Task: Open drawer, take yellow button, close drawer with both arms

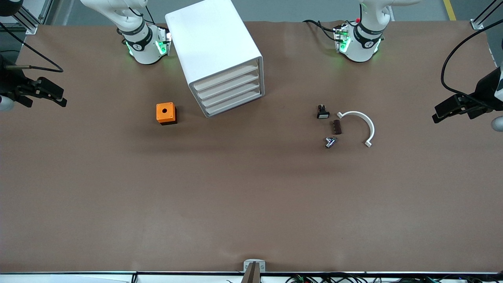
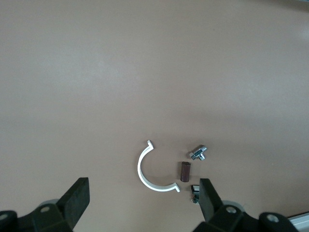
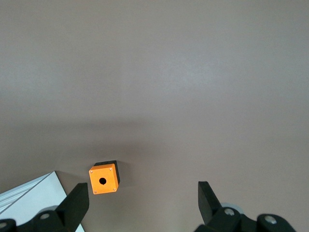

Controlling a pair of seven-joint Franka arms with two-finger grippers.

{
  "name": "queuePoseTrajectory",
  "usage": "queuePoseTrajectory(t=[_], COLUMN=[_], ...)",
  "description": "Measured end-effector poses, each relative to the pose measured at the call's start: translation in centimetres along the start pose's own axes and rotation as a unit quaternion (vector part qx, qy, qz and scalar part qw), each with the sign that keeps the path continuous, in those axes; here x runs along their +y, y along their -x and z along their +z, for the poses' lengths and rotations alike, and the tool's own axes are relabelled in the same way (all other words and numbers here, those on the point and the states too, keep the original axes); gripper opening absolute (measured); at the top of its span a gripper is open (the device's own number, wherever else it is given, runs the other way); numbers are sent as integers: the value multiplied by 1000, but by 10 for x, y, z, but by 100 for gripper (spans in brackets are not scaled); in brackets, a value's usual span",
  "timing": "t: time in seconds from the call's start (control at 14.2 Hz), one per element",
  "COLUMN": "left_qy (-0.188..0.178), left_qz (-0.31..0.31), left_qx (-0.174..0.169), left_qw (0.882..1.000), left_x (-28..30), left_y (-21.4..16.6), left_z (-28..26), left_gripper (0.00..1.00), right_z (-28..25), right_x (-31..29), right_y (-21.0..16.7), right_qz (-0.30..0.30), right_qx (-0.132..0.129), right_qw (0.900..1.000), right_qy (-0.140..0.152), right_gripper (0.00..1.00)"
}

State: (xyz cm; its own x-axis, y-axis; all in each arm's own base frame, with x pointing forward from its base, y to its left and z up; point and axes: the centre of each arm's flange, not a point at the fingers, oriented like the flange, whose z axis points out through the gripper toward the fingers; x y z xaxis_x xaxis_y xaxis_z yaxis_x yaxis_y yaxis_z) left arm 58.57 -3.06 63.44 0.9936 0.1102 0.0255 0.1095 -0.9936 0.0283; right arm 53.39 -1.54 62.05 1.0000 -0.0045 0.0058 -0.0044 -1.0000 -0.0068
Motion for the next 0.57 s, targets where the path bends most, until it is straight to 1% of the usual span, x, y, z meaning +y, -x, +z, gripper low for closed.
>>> queuePoseTrajectory(t=[0.28,0.57], left_qy=[0,-1], left_qz=[0,-2], left_qx=[0,-10], left_qw=[1000,1000], left_x=[0,-2], left_y=[0,-6], left_z=[0,12], left_gripper=[100,100], right_z=[0,0], right_x=[0,0], right_y=[0,0], right_qz=[0,0], right_qx=[0,0], right_qw=[1000,1000], right_qy=[0,0], right_gripper=[100,100])
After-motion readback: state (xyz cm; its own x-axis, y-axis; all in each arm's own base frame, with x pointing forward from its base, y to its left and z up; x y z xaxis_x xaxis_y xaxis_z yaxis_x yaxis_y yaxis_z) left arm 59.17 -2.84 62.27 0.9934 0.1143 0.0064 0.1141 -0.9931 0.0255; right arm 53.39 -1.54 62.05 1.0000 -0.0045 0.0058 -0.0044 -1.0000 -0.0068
